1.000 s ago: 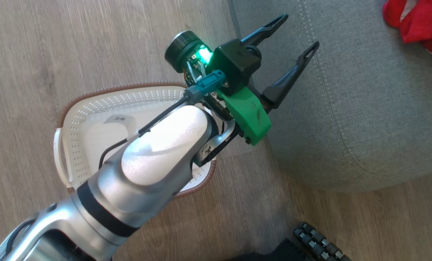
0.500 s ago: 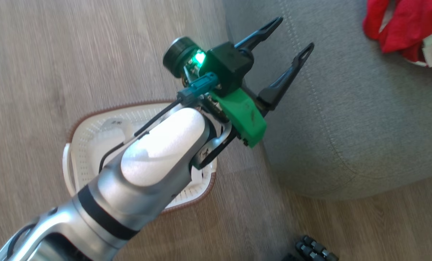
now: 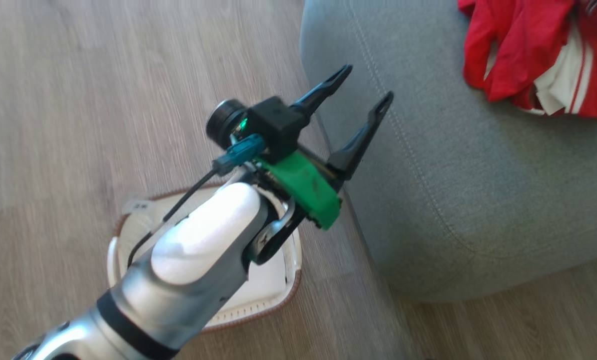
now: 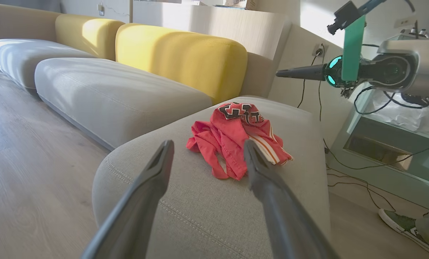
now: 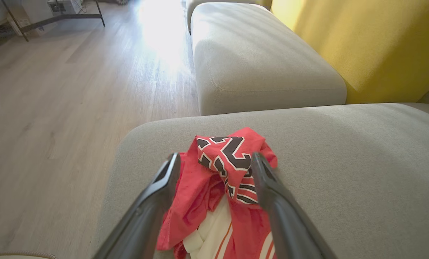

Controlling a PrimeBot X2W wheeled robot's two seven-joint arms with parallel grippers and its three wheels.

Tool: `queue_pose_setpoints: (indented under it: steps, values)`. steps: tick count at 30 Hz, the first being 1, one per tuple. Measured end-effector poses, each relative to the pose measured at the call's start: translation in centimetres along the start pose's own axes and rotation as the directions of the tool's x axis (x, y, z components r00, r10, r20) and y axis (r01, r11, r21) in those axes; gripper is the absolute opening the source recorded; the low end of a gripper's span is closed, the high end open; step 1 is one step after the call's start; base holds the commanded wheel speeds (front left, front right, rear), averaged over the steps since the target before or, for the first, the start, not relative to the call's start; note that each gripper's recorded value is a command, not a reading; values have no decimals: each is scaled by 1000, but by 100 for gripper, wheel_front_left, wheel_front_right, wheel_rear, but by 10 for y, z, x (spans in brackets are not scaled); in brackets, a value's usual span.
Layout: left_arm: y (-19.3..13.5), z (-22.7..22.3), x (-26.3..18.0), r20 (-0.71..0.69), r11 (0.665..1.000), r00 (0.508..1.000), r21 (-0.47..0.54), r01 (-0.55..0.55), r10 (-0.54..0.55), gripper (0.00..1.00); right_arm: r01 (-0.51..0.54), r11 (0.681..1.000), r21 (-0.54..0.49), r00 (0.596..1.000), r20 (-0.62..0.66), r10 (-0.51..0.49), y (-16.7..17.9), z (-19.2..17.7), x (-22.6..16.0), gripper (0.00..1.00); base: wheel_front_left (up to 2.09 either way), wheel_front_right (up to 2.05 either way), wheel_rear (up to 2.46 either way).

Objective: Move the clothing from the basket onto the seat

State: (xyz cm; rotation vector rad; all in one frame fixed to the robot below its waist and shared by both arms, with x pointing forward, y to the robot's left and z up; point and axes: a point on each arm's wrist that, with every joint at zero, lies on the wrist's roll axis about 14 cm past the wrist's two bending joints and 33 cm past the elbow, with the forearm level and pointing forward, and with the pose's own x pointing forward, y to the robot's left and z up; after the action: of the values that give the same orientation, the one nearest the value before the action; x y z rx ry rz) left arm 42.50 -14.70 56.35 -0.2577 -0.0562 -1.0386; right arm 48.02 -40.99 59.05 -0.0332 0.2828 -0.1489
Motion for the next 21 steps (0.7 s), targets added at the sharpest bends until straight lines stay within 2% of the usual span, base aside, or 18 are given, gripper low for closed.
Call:
queue_pose_setpoints:
  steps: [7,12,17,21]
  values:
    - [10,18,-28,26,995,995,33,-99,98,100,-91,996,-12,982,165,91,23,37,-25,100,0,0,0]
    - [27,32,-56,58,976,977,58,-210,207,100,-170,985,-19,945,281,169,50,50,-35,100,0,0,0]
    - [44,43,-92,86,943,943,60,-328,323,100,-268,963,-17,908,330,259,85,46,-40,100,0,0,0]
    - [61,53,-124,114,899,898,66,-433,424,100,-321,947,-16,876,375,303,104,46,-45,100,0,0,0]
